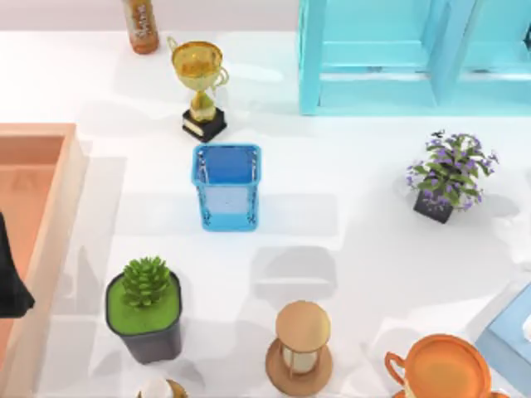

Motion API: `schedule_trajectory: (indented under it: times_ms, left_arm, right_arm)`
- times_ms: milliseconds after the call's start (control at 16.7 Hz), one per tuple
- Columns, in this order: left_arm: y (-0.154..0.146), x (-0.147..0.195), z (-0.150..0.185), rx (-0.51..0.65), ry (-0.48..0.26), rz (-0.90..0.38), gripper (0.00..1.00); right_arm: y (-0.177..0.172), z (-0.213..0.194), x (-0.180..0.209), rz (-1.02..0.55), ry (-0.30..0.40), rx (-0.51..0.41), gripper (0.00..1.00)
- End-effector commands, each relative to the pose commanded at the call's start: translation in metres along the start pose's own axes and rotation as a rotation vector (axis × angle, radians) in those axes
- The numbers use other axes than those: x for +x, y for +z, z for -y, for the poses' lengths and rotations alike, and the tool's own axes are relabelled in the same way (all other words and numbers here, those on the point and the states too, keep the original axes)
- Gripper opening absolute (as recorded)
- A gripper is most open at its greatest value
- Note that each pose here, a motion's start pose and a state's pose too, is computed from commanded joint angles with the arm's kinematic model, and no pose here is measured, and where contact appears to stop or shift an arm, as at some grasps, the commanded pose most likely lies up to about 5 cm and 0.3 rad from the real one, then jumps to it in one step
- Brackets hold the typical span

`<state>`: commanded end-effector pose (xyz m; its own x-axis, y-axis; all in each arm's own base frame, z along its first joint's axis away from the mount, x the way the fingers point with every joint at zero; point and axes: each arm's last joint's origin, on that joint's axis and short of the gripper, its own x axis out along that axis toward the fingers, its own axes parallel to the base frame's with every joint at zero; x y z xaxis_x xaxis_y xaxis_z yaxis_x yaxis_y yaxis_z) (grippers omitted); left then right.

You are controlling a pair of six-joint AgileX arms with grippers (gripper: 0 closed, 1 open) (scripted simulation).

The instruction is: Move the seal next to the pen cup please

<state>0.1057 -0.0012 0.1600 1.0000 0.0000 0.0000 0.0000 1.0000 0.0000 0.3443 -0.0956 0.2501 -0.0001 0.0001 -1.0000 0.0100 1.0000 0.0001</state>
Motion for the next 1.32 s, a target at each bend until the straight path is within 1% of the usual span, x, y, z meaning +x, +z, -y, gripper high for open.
schedule_trajectory:
  times_ms: [360, 480, 840, 960, 1200, 1320]
  left_arm:
    - [0.000, 0.000, 0.000, 0.000, 0.000, 0.000, 1.00]
    - [0.000, 0.000, 0.000, 0.000, 0.000, 0.000, 1.00]
    - [0.000, 0.000, 0.000, 0.000, 0.000, 0.000, 1.00]
    - [0.000, 0.000, 0.000, 0.000, 0.000, 0.000, 1.00]
    - [0.000, 0.000, 0.000, 0.000, 0.000, 0.000, 1.00]
    - [0.000, 0.000, 0.000, 0.000, 0.000, 0.000, 1.00]
  right_arm:
    - [0.000, -0.001, 0.005, 0.000, 0.000, -0.002, 1.00]
    - [0.002, -0.001, 0.021, -0.004, 0.001, 0.001, 1.00]
    - [0.002, 0.000, 0.090, 0.008, -0.002, 0.000, 1.00]
    - [0.000, 0.000, 0.100, 0.000, 0.000, 0.000, 1.00]
    - [0.000, 0.000, 0.100, 0.000, 0.000, 0.000, 1.00]
    - [0.000, 0.000, 0.100, 0.000, 0.000, 0.000, 0.85]
